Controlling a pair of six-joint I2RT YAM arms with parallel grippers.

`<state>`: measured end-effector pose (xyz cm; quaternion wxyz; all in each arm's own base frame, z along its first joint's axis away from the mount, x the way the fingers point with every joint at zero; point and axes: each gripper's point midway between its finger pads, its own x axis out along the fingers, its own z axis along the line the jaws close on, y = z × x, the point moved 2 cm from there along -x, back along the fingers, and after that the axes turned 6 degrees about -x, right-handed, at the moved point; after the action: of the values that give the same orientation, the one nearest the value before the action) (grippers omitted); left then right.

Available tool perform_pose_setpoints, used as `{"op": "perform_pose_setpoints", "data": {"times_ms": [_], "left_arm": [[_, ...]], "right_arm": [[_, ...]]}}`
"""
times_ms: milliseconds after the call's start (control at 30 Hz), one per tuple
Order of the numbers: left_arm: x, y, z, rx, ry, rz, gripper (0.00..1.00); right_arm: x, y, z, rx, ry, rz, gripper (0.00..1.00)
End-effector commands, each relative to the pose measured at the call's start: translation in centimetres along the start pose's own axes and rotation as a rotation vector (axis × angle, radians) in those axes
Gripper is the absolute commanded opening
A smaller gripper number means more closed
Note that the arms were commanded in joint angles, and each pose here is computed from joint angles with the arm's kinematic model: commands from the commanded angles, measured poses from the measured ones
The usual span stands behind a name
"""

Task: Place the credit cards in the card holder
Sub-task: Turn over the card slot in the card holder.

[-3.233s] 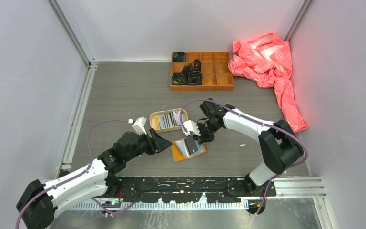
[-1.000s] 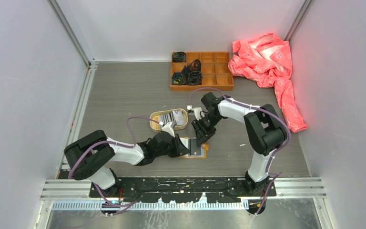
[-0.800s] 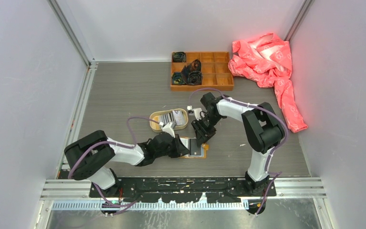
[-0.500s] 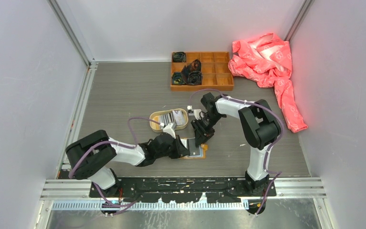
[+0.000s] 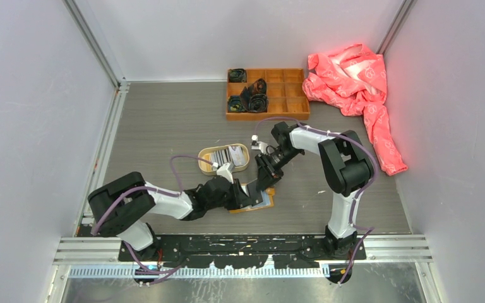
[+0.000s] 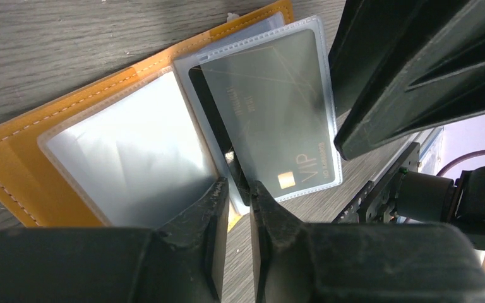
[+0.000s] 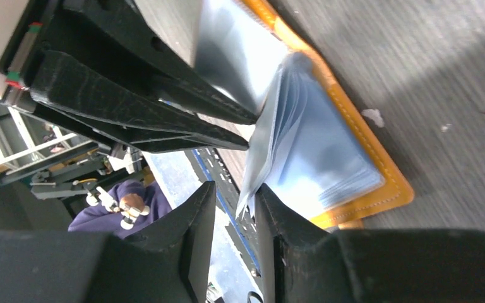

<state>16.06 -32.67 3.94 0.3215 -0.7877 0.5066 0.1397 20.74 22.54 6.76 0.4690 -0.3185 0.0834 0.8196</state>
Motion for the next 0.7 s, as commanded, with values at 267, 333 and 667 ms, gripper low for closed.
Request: {"op": "perform_pose_setpoints", "data": {"times_ms": [267, 333, 667], "left_arm": [[-1.3, -1.6, -2.2, 0.013, 0.120, -0.072, 0.29], [-1.6, -1.6, -2.5, 0.019, 0.154, -0.071, 0.32], [-2.0, -1.6, -3.9, 0.053, 0.289, -0.048, 0.54]], "right_arm": [[-0.2, -0.9, 2.6, -0.011, -0.165, -0.021, 0.34], [0.0, -0.9, 2.4, 0.000, -0.162, -0.017, 0.31], [0.2, -1.0, 2.7, 0.025, -0.213, -0.021, 0.24]]}}
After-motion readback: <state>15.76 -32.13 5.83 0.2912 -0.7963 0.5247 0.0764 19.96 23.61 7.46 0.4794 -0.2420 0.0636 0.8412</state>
